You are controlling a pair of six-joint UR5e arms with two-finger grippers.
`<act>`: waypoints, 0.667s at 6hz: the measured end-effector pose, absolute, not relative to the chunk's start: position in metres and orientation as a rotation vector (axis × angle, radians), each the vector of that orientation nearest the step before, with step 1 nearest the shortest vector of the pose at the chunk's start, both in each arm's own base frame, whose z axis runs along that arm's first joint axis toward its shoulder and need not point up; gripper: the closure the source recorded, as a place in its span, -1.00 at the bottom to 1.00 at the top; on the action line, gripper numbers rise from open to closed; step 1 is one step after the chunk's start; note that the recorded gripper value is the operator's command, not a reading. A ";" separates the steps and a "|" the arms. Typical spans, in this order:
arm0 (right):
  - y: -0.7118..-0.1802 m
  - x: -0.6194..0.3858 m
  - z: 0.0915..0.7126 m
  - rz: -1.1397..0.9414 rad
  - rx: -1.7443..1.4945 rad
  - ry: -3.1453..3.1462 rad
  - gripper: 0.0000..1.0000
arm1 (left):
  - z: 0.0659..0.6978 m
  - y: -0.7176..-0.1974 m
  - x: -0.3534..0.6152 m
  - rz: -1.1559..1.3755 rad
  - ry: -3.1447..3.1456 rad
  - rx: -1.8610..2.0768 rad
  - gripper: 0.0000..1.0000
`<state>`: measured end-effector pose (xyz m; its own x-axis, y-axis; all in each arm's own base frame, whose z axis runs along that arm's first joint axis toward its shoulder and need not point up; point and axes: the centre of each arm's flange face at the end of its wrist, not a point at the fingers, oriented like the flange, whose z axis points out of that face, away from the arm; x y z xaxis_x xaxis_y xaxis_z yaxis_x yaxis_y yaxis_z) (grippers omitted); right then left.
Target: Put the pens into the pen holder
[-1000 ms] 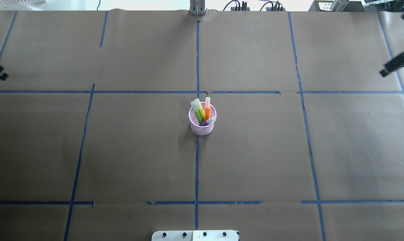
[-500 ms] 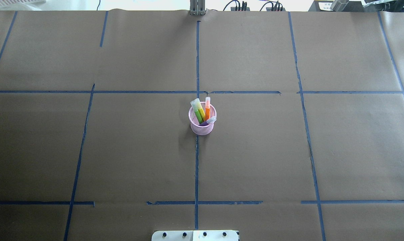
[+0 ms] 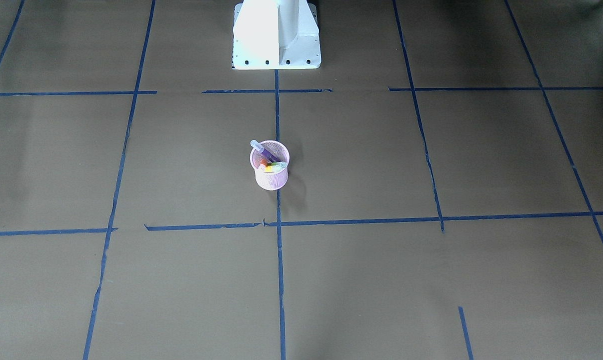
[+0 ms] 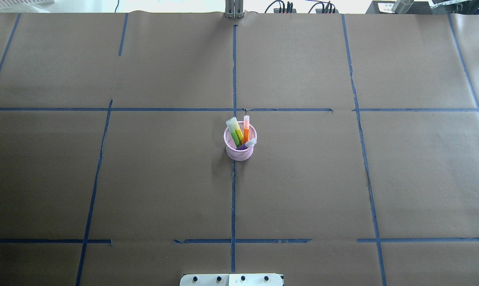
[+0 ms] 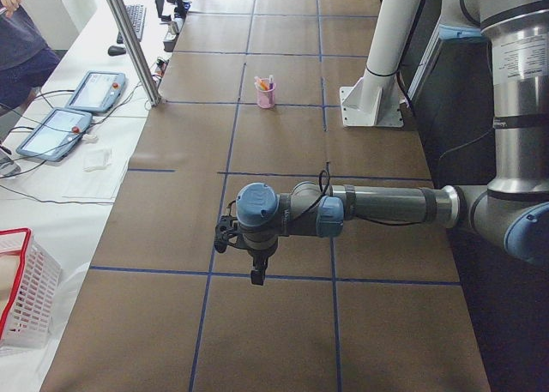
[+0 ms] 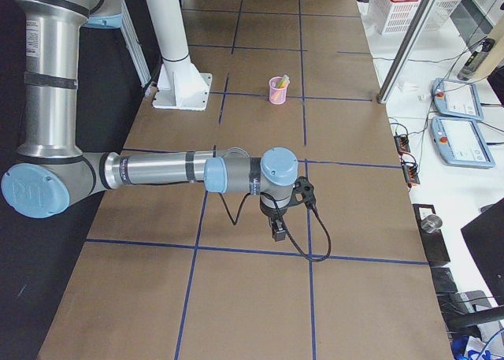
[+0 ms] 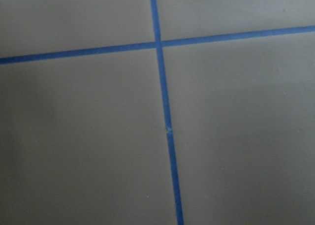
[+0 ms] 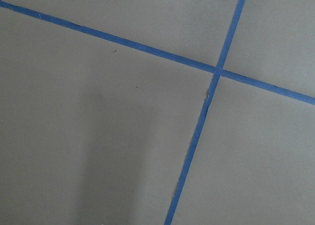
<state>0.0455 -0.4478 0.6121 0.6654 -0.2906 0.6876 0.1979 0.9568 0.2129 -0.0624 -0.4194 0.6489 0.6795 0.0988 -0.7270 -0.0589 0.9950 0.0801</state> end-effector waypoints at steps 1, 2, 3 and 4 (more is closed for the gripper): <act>-0.446 0.046 0.613 -0.266 0.117 -0.798 -1.00 | 0.652 -0.418 -0.063 0.088 0.812 0.048 -1.00; -0.445 0.046 0.614 -0.262 0.114 -0.799 -1.00 | 0.652 -0.417 -0.063 0.091 0.810 0.050 -1.00; -0.445 0.046 0.615 -0.261 0.112 -0.799 -1.00 | 0.651 -0.416 -0.063 0.093 0.811 0.054 -1.00; -0.445 0.046 0.616 -0.259 0.111 -0.799 -1.00 | 0.650 -0.416 -0.063 0.095 0.812 0.057 -1.00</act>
<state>0.0457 -0.4449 0.6156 0.6678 -0.2704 0.6935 0.1873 0.9627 0.1951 -0.0630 -0.4164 0.6498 0.6842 0.1066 -0.7215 -0.0628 0.9942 0.0874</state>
